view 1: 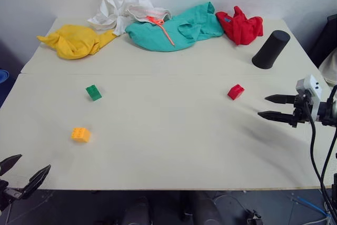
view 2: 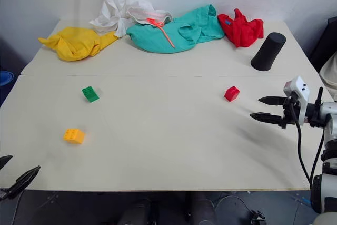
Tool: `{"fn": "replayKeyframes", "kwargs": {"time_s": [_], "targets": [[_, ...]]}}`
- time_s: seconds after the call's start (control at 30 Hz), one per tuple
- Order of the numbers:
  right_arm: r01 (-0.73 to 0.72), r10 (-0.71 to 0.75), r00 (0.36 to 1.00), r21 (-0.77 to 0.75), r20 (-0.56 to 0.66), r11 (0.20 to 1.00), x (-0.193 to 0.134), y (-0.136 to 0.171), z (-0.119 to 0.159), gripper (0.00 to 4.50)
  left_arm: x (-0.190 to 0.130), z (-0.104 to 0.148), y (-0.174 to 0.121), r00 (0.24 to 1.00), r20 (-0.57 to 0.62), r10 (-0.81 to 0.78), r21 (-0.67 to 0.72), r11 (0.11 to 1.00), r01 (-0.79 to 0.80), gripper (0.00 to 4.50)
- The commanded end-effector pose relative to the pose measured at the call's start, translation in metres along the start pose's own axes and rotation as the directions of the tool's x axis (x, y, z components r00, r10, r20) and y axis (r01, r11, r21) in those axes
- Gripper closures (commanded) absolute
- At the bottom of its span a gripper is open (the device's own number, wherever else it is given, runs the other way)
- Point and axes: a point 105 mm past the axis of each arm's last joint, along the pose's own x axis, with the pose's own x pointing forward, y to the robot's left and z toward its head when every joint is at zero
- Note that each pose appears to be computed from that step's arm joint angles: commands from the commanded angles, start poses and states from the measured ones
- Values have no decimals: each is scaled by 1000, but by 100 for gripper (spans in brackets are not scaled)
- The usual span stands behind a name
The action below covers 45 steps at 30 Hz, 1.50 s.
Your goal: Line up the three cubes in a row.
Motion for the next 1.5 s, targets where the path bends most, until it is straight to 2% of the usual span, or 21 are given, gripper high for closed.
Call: {"fn": "replayKeyframes", "kwargs": {"time_s": [0.03, 0.53, 0.6, 0.7, 0.83, 0.93, 1.03, 1.17, 1.33, 1.5], "targets": [[22, -21, 999, -26, 49, 999, -7, -1, 13, 0, -3, 3, 6, 1000, -14, 27, 27, 999, -26, 1], [63, -60, 997, -49, 53, 997, -5, 0, 16, 0, 5, 8, 6, 1000, 6, -4, 31, 1000, 4, 1], [68, -65, 997, -61, 52, 996, -5, 1, 17, 0, 10, 12, 2, 999, 14, -31, 26, 999, 31, 1], [88, -82, 994, -80, 72, 993, 1, 0, 29, 0, 25, 33, -20, 983, 58, -174, 26, 985, 173, 1], [72, -59, 988, -82, 145, 994, 12, 4, 51, 0, 38, 64, -54, 912, 112, -394, 45, 919, 392, 1], [102, -85, 974, -68, 208, 992, 32, -1, 68, 0, 48, 106, -90, 778, 172, -604, 91, 796, 598, 1], [199, -181, 969, -97, 168, 975, 54, -15, 65, 0, 54, 136, -111, 663, 170, -729, 171, 685, 709, 1], [293, -278, 946, -66, 167, 954, 71, -29, 62, 0, 62, 151, -125, 597, 102, -796, 272, 599, 753, 1], [271, -264, 954, -27, 145, 962, 89, -28, 50, 0, 65, 168, -136, 547, 101, -831, 340, 545, 767, 1], [290, -289, 950, 11, 116, 957, 103, -29, 37, 0, 69, 170, -144, 512, 74, -856, 377, 499, 780, 1]]}}
